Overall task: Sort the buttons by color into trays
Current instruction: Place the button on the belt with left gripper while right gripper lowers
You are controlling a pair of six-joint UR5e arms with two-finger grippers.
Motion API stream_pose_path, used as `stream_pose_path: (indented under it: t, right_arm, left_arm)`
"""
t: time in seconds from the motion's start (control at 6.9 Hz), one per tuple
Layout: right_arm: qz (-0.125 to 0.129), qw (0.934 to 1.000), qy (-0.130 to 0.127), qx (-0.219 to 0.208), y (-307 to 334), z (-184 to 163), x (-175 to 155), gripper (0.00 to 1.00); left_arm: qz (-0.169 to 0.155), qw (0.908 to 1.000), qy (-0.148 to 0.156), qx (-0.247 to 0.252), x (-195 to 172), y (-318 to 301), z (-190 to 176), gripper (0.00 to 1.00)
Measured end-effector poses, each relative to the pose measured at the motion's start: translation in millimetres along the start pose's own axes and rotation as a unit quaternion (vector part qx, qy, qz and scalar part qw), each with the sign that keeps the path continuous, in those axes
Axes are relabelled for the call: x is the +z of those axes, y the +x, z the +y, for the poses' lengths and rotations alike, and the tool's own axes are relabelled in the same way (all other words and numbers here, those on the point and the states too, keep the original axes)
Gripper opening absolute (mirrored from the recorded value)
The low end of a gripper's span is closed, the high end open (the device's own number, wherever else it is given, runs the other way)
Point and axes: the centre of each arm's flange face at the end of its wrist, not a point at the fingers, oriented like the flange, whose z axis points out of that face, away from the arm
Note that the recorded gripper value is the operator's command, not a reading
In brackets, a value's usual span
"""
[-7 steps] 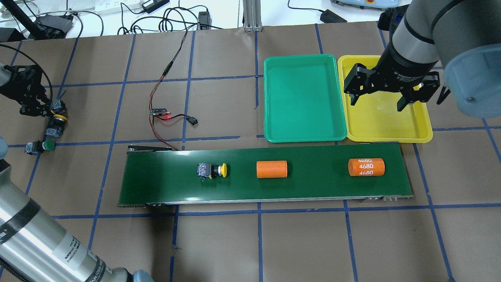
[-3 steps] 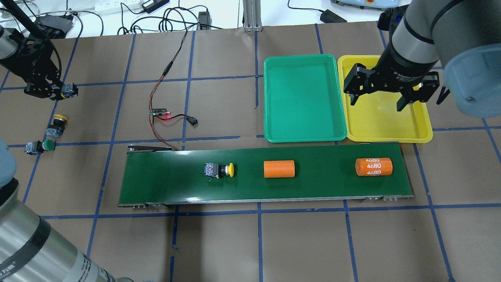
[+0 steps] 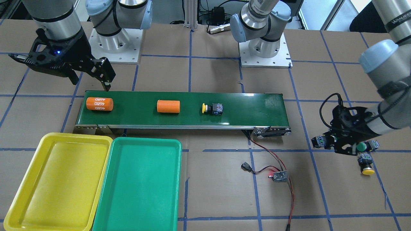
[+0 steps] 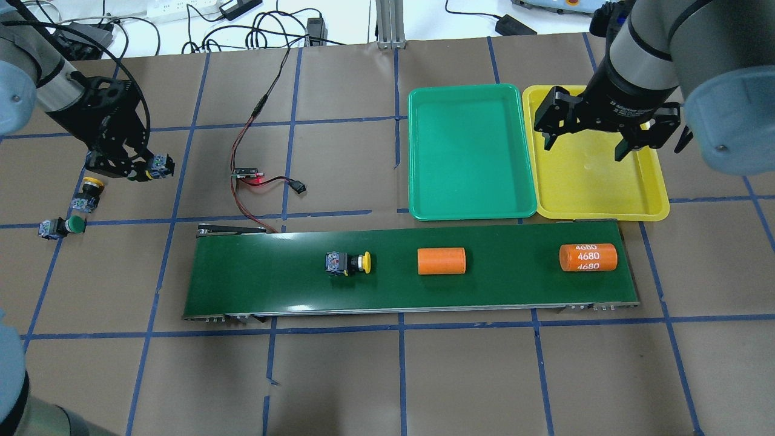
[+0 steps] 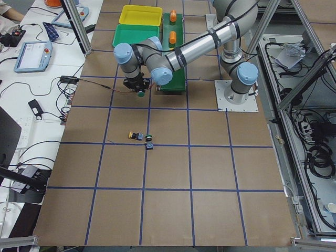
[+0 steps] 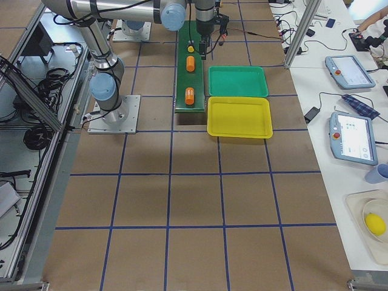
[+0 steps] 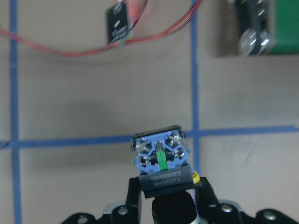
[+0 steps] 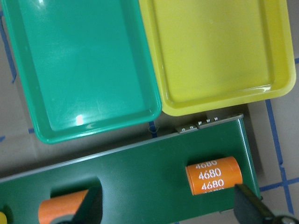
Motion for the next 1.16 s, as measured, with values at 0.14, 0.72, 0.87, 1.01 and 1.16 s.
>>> stream_pose_path:
  t: [0.14, 0.72, 0.87, 1.01, 1.16]
  right_arm:
    - [-0.003, 0.9979, 0.012, 0.064, 1, -9, 4, 1.00]
    - [-0.005, 0.9582, -0.001, 0.286, 2, -10, 10, 1.00]
    - [-0.003, 0.9560, -0.005, 0.293, 2, -8, 10, 1.00]
    - [-0.002, 0.9535, -0.006, 0.301, 2, -7, 9, 1.00]
    - [-0.002, 0.9454, -0.007, 0.326, 2, -4, 8, 1.00]
  left_arm:
    - [0.005, 0.9998, -0.004, 0.017, 6, 17, -53, 0.02]
    - [0.029, 0.9980, 0.006, 0.056, 71, 104, -178, 0.45]
    - [0.020, 0.9973, 0.003, 0.071, 89, 117, -196, 0.99]
    - [0.004, 0.9977, -0.002, 0.068, 103, 125, -206, 1.00]
    - [-0.011, 0.9988, -0.006, 0.047, 111, 128, -208, 1.00]
